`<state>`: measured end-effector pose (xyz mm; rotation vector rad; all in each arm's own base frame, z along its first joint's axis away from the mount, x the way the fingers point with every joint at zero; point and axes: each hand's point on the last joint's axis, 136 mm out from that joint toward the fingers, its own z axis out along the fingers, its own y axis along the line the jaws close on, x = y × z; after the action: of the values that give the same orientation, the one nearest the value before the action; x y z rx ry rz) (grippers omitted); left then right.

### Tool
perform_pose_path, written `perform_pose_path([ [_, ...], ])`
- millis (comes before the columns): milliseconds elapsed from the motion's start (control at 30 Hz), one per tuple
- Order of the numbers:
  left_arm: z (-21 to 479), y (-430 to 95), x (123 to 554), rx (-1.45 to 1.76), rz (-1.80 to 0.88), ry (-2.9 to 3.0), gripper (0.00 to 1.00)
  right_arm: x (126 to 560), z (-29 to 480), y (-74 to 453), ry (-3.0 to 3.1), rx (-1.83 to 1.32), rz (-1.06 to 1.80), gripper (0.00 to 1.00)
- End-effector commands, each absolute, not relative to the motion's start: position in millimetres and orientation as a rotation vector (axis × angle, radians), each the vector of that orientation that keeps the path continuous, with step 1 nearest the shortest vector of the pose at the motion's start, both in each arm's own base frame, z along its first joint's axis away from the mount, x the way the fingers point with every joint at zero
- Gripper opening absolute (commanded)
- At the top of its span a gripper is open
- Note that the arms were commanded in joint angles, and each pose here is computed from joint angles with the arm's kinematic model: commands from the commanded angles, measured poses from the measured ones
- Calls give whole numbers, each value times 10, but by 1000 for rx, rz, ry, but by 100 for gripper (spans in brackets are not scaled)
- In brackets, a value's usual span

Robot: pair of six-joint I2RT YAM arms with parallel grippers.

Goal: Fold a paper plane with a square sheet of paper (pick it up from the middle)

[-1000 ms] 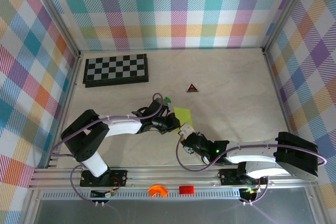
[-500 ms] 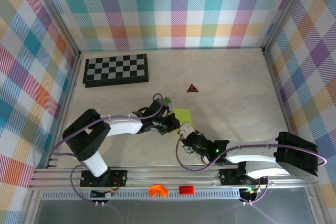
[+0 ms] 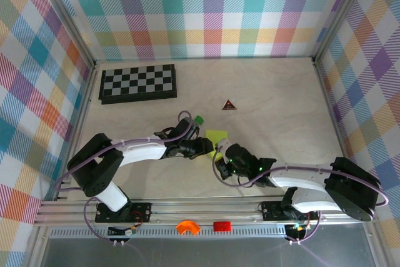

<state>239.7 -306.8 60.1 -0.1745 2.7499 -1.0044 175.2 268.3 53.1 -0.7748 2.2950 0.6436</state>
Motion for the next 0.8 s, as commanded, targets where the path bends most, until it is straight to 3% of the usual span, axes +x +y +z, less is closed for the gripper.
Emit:
perform_pose_path([
  [0, 836, -2846, 2552, -184, -883, 2675, 50, 1476, 607, 2923, 2409, -769, 1031, 6],
  [233, 960, -2587, 2629, -237, -828, 2610, 48, 1418, 592, 3022, 2437, -806, 1113, 6],
  [600, 907, -2877, 2639, -194, -1015, 2635, 24, 1383, 492, 3004, 2422, -815, 1131, 5],
  [767, 851, -3098, 2657, -147, -1128, 2656, 20, 1349, 473, 2994, 2423, -804, 1157, 5],
])
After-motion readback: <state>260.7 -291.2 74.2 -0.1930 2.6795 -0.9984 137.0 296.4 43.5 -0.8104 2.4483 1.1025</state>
